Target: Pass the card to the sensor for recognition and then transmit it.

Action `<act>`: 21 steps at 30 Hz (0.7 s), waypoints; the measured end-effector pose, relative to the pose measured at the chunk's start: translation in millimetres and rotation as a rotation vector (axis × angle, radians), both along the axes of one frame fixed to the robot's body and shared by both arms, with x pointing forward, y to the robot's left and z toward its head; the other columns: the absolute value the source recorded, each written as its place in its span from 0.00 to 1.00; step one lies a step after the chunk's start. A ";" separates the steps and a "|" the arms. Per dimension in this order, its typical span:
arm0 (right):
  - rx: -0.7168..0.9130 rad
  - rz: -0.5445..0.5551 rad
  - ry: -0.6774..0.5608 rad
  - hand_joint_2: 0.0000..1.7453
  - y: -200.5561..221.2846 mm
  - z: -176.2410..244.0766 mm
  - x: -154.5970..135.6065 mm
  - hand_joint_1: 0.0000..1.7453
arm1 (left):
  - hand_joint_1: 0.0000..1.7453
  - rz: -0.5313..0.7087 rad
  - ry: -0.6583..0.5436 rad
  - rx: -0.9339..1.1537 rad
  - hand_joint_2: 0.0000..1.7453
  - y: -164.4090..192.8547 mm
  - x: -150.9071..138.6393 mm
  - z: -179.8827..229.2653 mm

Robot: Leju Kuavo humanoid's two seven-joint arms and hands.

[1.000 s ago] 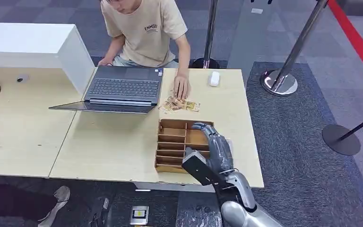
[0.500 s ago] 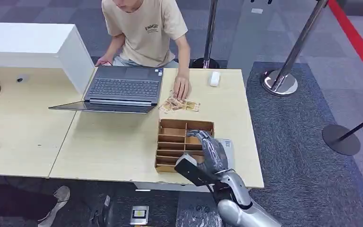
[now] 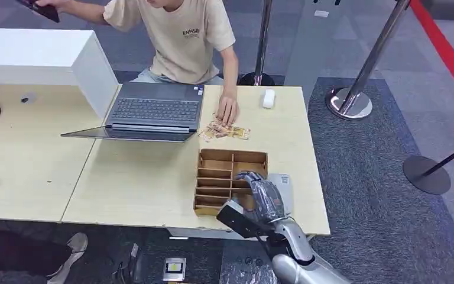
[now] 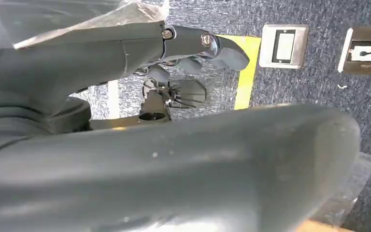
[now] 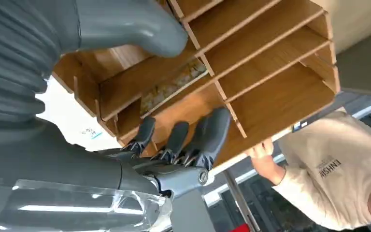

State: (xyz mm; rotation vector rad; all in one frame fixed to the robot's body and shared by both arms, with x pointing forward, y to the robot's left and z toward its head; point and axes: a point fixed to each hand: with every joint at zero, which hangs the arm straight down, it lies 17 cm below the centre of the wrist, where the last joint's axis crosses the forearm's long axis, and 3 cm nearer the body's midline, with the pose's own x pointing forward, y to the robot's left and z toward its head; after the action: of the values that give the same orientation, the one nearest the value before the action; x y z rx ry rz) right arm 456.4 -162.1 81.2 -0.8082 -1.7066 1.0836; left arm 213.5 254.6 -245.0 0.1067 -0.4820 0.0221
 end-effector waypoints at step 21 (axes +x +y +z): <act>-0.042 -0.010 -0.082 1.00 -0.6 11.0 -0.3 1.00 | 0.00 0.001 0.008 0.003 0.00 -0.3 3.6 0.9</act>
State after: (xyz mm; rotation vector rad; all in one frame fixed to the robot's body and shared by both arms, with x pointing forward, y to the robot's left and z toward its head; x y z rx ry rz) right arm 456.1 -162.7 92.2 -0.8977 -1.7510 1.0957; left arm 217.1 254.3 -244.1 0.1104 -0.4739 0.0220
